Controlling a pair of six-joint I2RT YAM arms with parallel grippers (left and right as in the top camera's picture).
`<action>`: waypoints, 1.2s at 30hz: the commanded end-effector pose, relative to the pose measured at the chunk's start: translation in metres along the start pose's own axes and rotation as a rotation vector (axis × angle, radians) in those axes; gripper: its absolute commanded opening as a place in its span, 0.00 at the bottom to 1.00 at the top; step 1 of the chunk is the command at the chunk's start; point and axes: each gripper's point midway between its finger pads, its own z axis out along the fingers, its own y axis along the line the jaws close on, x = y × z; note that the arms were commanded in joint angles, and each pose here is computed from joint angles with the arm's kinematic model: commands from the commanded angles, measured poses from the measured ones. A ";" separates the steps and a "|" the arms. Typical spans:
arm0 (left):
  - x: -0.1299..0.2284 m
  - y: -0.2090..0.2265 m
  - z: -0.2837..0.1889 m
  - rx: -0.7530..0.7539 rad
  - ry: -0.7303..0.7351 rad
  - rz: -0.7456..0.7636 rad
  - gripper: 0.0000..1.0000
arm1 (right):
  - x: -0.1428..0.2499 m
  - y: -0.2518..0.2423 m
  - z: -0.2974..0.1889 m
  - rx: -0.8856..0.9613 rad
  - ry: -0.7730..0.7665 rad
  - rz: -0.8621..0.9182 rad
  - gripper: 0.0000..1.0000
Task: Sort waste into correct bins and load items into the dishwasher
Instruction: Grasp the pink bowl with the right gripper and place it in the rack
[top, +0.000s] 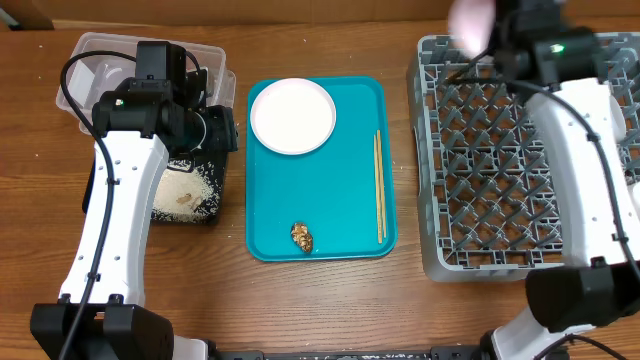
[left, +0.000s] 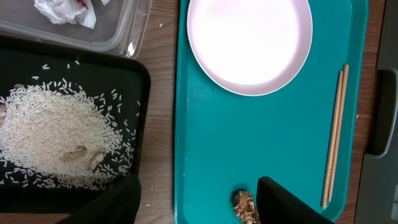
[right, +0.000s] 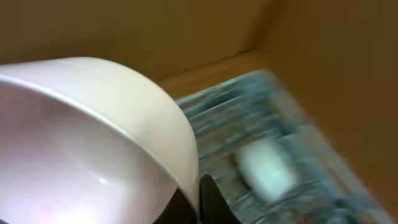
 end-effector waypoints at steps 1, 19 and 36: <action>-0.005 -0.001 -0.006 0.002 -0.024 -0.013 0.62 | -0.021 -0.077 0.018 0.443 -0.117 0.054 0.04; -0.004 -0.001 -0.006 0.001 -0.020 -0.015 0.63 | 0.063 -0.105 0.181 0.628 0.092 0.004 0.04; -0.006 -0.001 -0.006 0.003 -0.026 -0.014 0.63 | 0.155 -0.036 0.190 0.431 0.381 -0.165 0.04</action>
